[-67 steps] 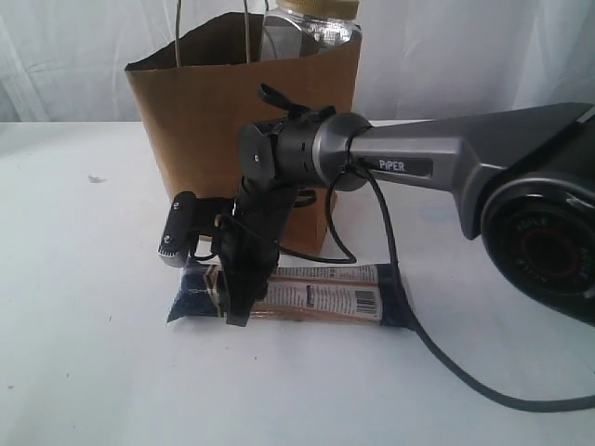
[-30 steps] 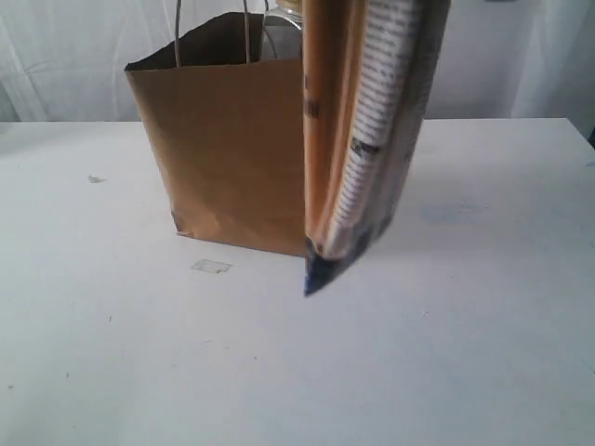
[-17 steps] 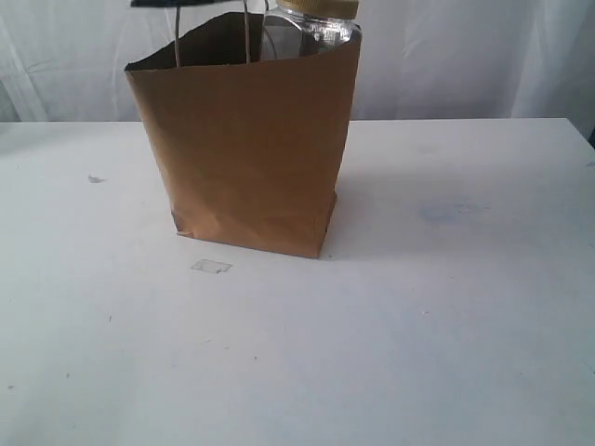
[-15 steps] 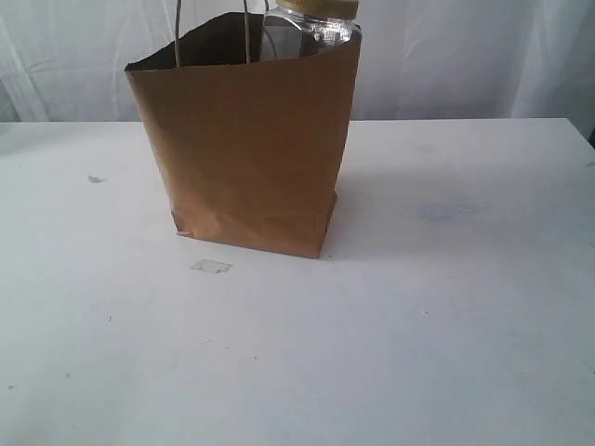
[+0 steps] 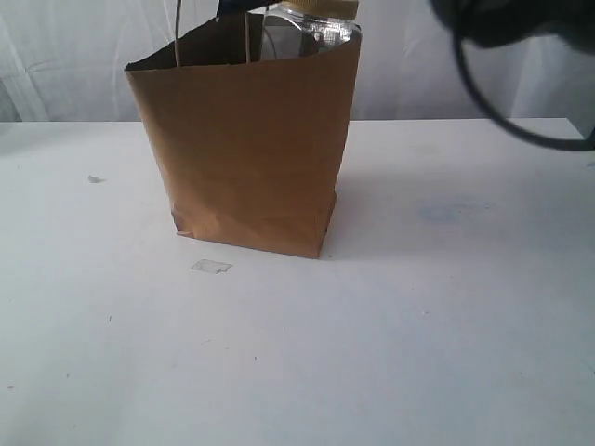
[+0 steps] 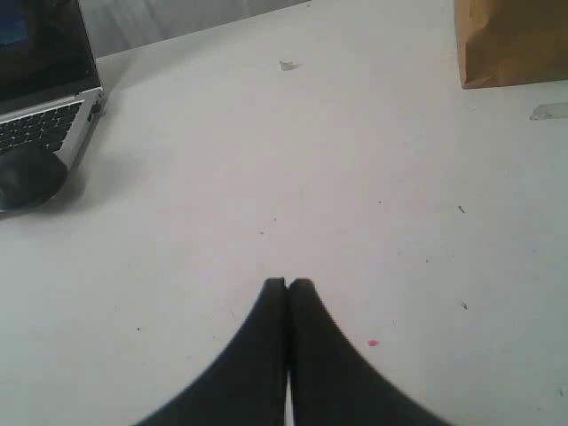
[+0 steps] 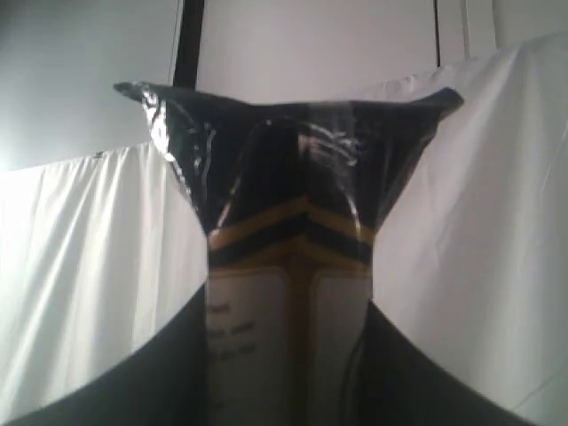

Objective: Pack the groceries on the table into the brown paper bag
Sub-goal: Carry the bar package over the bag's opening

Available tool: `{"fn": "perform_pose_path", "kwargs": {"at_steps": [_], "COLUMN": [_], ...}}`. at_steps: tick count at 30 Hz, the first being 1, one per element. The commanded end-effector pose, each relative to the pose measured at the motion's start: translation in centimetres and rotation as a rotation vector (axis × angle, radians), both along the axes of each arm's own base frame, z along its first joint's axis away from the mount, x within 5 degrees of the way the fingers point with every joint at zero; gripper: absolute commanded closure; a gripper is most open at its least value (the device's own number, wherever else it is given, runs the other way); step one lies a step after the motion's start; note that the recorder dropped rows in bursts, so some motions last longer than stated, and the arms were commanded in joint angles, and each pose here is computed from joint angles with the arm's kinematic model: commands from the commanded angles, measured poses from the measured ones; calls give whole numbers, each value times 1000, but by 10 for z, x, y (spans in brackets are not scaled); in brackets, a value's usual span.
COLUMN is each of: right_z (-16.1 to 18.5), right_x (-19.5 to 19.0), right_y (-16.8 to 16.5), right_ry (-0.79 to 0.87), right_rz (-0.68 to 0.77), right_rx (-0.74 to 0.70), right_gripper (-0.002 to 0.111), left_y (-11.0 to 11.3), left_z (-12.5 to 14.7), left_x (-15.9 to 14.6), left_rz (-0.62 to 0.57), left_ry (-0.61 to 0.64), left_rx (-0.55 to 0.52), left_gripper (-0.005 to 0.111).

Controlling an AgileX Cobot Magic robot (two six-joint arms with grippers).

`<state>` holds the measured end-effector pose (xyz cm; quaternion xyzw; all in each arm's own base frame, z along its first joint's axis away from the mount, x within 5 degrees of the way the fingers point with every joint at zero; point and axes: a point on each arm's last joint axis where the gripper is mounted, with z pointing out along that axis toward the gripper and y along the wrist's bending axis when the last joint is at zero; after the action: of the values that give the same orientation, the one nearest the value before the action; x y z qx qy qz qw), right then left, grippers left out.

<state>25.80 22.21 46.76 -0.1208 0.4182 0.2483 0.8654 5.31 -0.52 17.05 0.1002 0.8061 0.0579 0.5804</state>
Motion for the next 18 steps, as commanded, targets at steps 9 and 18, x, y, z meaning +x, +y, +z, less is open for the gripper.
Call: {"fn": "perform_pose_path", "kwargs": {"at_steps": [9, 18], "right_z": [25, 24], "right_x": [22, 34], "right_y": [21, 49], "right_ry": [-332, -449], "right_rz": [-88, -129], "right_rx": [204, 53], "right_gripper": [108, 108], "left_y": [0, 0], "left_z": [-1, -1], "left_x": [0, 0], "left_rz": [-7, -7], "left_ry": [-3, -3], "left_rx": [-3, -3], "left_gripper": [107, 107]}}
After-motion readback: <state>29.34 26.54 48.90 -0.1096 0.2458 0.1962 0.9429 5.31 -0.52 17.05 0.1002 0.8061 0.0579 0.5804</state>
